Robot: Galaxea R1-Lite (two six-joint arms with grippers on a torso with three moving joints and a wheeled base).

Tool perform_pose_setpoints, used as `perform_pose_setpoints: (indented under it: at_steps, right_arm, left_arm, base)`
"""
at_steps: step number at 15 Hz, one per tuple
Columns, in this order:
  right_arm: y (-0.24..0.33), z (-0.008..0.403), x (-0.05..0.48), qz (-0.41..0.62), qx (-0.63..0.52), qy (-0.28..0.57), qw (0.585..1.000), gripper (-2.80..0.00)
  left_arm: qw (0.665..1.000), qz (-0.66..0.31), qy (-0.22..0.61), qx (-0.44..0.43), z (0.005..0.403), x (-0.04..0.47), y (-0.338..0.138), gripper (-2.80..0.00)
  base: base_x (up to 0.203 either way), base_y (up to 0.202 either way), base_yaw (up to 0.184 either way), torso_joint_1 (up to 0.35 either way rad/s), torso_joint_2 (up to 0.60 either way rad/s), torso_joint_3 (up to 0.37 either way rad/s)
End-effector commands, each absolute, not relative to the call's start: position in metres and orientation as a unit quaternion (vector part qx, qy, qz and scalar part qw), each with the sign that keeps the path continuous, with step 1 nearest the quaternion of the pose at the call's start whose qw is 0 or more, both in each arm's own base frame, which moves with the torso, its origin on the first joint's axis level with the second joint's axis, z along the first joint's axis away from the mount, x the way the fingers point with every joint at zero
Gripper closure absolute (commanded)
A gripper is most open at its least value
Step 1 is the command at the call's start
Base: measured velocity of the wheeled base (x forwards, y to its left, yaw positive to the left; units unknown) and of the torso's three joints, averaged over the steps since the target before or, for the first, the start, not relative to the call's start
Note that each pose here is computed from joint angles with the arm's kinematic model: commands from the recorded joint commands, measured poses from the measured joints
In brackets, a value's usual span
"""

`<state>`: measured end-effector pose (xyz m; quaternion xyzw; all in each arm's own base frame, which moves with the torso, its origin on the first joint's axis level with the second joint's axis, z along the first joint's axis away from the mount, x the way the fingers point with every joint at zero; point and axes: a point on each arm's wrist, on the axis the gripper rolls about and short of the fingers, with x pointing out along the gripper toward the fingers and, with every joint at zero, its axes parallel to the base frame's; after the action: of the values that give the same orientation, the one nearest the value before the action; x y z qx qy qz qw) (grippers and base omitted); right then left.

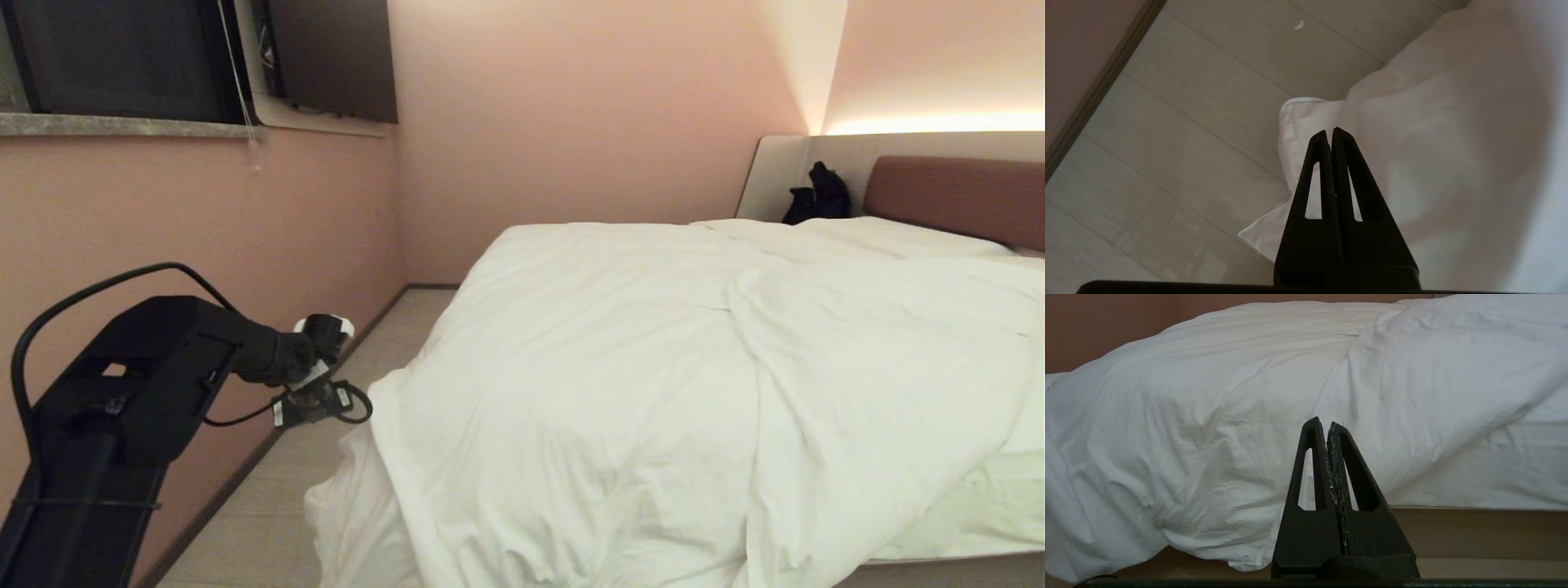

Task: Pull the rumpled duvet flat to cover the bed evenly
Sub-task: Flatten the corners of the folded blanket

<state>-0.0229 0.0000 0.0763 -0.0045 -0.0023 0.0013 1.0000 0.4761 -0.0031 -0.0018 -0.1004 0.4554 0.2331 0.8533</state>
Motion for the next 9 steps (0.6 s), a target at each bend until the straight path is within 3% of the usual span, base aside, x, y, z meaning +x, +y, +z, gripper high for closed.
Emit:
perform_pose_setpoints:
  at_steps: [1,4,9]
  right_arm:
    - [0.000,0.076,-0.023,0.002,-0.005,-0.002,1.000,0.00]
    - [0.000,0.076,-0.023,0.002,-0.005,-0.002,1.000,0.00]
    - [0.000,0.076,-0.023,0.002,-0.005,-0.002,1.000,0.00]
  left_arm:
    - [0.842,0.259,0.459,-0.112,-0.006,0.473,0.024,0.00]
    - [0.837,0.277,0.454,-0.126,-0.001,0.470,0.042,0.00]
    - [0.844,0.268,0.421,-0.198,0.056,0.449,0.086,0.00]
  base:
    - [0.000,0.000,0.000,0.000,0.00,0.000]
    - [0.000,0.000,0.000,0.000,0.00,0.000]
    - [0.000,0.000,0.000,0.000,0.00,0.000]
